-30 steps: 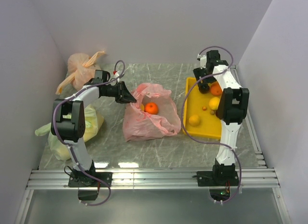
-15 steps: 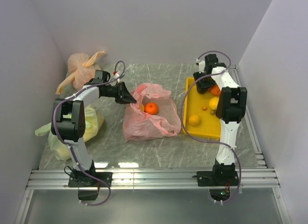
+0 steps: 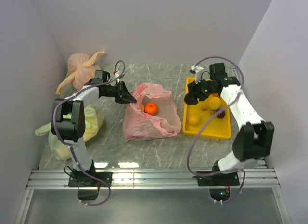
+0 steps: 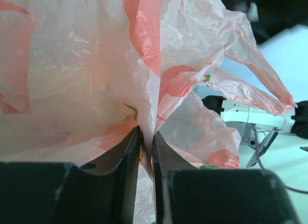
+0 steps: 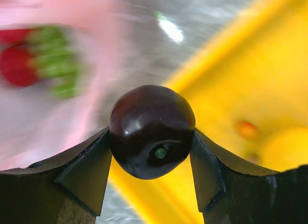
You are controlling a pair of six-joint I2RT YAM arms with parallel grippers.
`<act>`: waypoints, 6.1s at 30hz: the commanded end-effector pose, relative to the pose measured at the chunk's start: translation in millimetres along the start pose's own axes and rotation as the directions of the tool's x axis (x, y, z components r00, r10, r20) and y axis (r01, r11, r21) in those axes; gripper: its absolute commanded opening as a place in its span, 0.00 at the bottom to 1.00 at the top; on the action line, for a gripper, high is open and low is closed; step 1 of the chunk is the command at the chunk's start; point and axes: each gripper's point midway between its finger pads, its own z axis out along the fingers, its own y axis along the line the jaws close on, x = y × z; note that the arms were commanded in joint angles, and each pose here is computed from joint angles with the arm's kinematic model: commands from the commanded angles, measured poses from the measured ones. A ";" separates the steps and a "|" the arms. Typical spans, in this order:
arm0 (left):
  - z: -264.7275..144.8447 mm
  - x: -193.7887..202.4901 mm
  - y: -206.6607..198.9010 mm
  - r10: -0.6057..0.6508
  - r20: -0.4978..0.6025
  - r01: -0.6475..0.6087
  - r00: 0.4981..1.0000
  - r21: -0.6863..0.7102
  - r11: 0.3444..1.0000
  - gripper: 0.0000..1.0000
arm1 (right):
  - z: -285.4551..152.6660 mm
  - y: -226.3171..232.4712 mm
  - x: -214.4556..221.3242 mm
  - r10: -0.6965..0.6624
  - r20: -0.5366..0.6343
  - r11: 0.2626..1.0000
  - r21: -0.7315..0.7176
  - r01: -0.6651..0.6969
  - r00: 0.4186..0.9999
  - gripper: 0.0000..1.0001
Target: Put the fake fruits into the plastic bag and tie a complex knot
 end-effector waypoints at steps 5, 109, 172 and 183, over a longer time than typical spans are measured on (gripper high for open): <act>-6.8 6.0 -17.8 0.048 -0.003 -0.048 0.999 0.054 0.997 0.21 | 9.9 112.4 10.4 -0.183 0.046 0.948 -0.255 0.189 0.982 0.38; 99.8 176.2 -144.3 0.878 -0.107 -0.842 -0.466 0.359 -0.403 0.10 | 21.5 153.6 -93.5 0.008 0.176 0.945 -0.322 0.050 0.984 0.00; -221.8 -48.1 -163.2 0.910 0.164 -0.758 0.381 -0.509 0.409 0.85 | -99.4 126.0 -153.1 0.269 0.540 0.963 -0.150 -0.224 0.797 0.00; -100.4 -75.9 -202.8 0.923 0.099 -0.854 0.373 -0.353 0.383 0.99 | -116.8 135.2 -152.9 0.214 0.579 0.977 -0.142 -0.161 0.787 0.00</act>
